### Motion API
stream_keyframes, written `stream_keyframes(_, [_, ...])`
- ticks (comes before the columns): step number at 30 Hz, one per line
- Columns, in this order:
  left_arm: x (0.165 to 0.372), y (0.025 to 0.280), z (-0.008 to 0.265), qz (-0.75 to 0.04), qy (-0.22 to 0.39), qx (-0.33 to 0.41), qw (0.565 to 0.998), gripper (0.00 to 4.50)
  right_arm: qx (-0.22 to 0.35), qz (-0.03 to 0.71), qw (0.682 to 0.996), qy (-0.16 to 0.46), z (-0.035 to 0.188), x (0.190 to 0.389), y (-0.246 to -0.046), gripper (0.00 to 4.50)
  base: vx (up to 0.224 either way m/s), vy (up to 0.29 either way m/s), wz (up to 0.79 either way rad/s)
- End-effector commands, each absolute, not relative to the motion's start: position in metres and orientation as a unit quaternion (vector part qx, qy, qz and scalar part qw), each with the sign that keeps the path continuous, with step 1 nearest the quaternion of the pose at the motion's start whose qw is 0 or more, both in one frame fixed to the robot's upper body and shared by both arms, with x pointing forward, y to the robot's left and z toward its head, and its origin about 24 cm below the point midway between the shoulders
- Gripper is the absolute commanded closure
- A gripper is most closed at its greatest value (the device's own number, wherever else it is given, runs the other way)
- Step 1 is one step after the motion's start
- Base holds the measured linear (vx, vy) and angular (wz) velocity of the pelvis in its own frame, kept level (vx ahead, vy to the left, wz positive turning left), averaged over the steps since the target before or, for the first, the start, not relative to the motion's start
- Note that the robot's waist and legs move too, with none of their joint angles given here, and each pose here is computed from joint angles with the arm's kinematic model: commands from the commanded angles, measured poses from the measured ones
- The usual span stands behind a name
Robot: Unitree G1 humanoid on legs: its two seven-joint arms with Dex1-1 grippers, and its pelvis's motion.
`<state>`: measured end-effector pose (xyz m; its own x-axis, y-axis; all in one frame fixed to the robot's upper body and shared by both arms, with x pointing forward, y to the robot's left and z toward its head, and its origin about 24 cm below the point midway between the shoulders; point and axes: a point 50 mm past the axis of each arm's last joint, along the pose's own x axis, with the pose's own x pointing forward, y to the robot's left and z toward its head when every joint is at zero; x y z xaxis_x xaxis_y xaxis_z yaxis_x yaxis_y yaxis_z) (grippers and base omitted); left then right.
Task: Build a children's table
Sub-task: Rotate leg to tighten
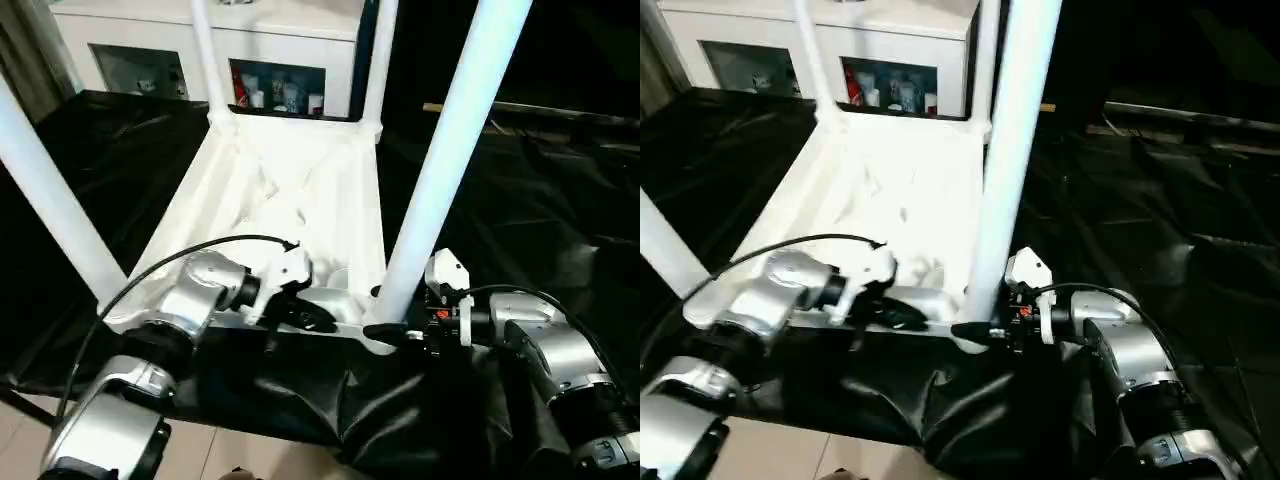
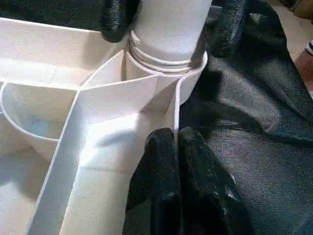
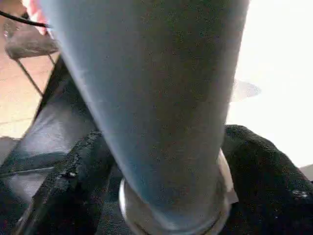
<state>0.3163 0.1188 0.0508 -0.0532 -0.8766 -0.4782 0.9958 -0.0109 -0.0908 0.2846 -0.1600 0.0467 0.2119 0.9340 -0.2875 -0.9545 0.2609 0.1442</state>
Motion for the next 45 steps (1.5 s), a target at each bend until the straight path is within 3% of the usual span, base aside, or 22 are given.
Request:
stream_keyframes(1, [0.316,0.114,0.059,-0.713,0.182,0.13,0.664,4.5,-0.029,0.621,0.768,0.156,0.051,0.284,-0.159,1.29,0.0,0.0,0.0])
stream_keyframes(11, [0.314,0.111,0.058,-0.711,0.178,0.127,0.669,4.5,-0.01,0.611,0.775,0.16,0.044,0.28,-0.156,2.07,0.0,0.0,0.0])
stream_keyframes(13, [0.316,0.108,0.056,-0.701,0.173,0.132,0.68,4.5,-0.008,0.582,0.797,0.163,0.039,0.283,-0.158,2.15,0.0,0.0,0.0])
stream_keyframes(14, [0.321,0.102,0.056,-0.68,0.158,0.138,0.703,4.5,-0.01,0.535,0.828,0.168,0.033,0.288,-0.159,2.16,0.0,0.0,0.0])
stream_keyframes(16, [0.327,0.096,0.057,-0.652,0.148,0.14,0.731,4.5,-0.011,0.494,0.853,0.171,0.026,0.292,-0.159,2.21,0.0,0.0,0.0])
stream_keyframes(17, [0.334,0.088,0.057,-0.617,0.137,0.144,0.762,4.5,-0.003,0.442,0.879,0.176,0.02,0.296,-0.159,2.25,0.0,0.0,0.0])
stream_keyframes(21, [0.345,0.069,0.06,-0.553,0.118,0.144,0.812,4.5,0.017,0.345,0.92,0.186,0.01,0.303,-0.153,2.34,0.0,0.0,0.0])
stream_keyframes(25, [0.35,0.046,0.06,-0.503,0.104,0.143,0.846,4.5,0.026,0.281,0.939,0.198,0.002,0.308,-0.139,2.34,0.0,0.0,0.0])
stream_keyframes(28, [0.347,0.031,0.06,-0.516,0.096,0.137,0.84,4.5,0.026,0.309,0.934,0.18,0.007,0.309,-0.12,2.34,0.0,0.0,0.0])
stream_keyframes(29, [0.346,0.031,0.06,-0.517,0.096,0.137,0.84,4.5,0.025,0.309,0.933,0.18,0.008,0.309,-0.119,1.84,0.0,0.0,0.0])
stream_keyframes(34, [0.34,0.038,0.058,-0.569,0.093,0.152,0.803,4.5,0.015,0.378,0.911,0.162,0.018,0.306,-0.121,1.35,0.0,0.0,0.0])
stream_keyframes(36, [0.338,0.042,0.058,-0.581,0.098,0.143,0.796,4.5,0.006,0.407,0.9,0.155,0.022,0.305,-0.124,1.3,0.0,0.0,0.0])
stream_keyframes(45, [0.316,0.078,0.058,-0.708,0.119,0.128,0.685,4.5,-0.019,0.553,0.82,0.15,0.044,0.287,-0.159,1.3,0.0,0.0,0.0])
